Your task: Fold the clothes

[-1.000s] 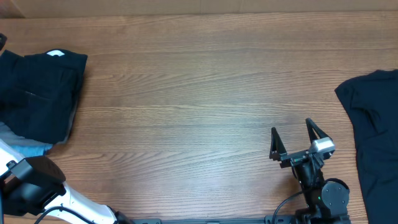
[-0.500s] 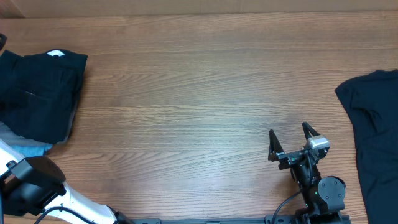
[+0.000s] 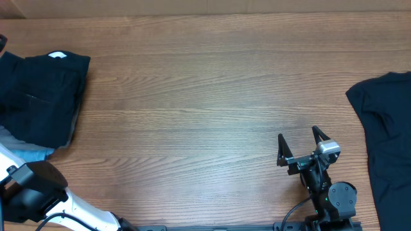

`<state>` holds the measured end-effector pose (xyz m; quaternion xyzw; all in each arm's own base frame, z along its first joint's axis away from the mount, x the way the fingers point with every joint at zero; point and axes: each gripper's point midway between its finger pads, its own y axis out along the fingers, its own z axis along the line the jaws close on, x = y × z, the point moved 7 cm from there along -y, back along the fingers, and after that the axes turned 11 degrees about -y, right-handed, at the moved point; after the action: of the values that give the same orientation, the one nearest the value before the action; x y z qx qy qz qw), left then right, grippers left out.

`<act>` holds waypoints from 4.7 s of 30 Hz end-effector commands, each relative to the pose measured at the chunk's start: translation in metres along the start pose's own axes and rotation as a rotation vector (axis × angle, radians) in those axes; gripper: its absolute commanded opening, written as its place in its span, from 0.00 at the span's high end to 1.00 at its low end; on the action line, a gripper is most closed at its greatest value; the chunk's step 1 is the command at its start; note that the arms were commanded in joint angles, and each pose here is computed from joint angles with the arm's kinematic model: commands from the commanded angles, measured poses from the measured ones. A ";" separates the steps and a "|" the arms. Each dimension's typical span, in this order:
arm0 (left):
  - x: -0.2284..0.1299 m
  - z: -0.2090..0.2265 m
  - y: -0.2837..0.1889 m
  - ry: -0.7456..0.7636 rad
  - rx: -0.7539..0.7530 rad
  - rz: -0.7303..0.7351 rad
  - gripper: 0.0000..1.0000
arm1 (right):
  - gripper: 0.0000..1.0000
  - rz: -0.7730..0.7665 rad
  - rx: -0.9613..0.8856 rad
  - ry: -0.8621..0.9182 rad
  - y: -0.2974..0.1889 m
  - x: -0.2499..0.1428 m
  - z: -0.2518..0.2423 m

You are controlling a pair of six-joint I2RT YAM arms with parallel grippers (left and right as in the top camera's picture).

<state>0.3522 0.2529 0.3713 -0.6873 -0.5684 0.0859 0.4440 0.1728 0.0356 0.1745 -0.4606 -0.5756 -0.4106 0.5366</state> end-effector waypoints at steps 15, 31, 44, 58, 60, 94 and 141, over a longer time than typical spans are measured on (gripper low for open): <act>-0.238 -0.152 -0.258 0.610 -0.636 -0.006 0.00 | 0.00 -0.002 -0.012 0.005 0.000 -0.002 -0.001; -0.335 0.015 -0.085 0.584 -0.558 -0.074 0.00 | 0.00 -0.002 -0.012 0.005 0.000 -0.002 -0.001; -0.329 0.066 -0.011 0.492 -0.517 -0.532 0.00 | 0.00 -0.002 -0.012 0.005 0.000 -0.002 -0.001; -0.340 0.111 0.019 0.452 -0.385 -0.602 0.00 | 0.00 -0.002 -0.012 0.005 0.000 -0.002 -0.001; -0.343 0.116 0.019 0.461 -0.364 -0.588 0.00 | 0.00 -0.002 -0.012 0.005 0.000 -0.002 -0.001; -0.348 0.109 0.014 0.656 -0.406 -0.611 0.00 | 0.00 -0.002 -0.012 0.005 0.000 -0.002 -0.001; -0.348 0.109 0.014 0.656 -0.406 -0.611 0.00 | 0.00 -0.002 -0.012 0.005 0.000 -0.002 -0.001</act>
<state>0.1762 0.0133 0.1625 -0.5526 -0.5875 -0.3694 0.4615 0.1727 0.0355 0.1745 -0.4604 -0.5756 -0.4109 0.5366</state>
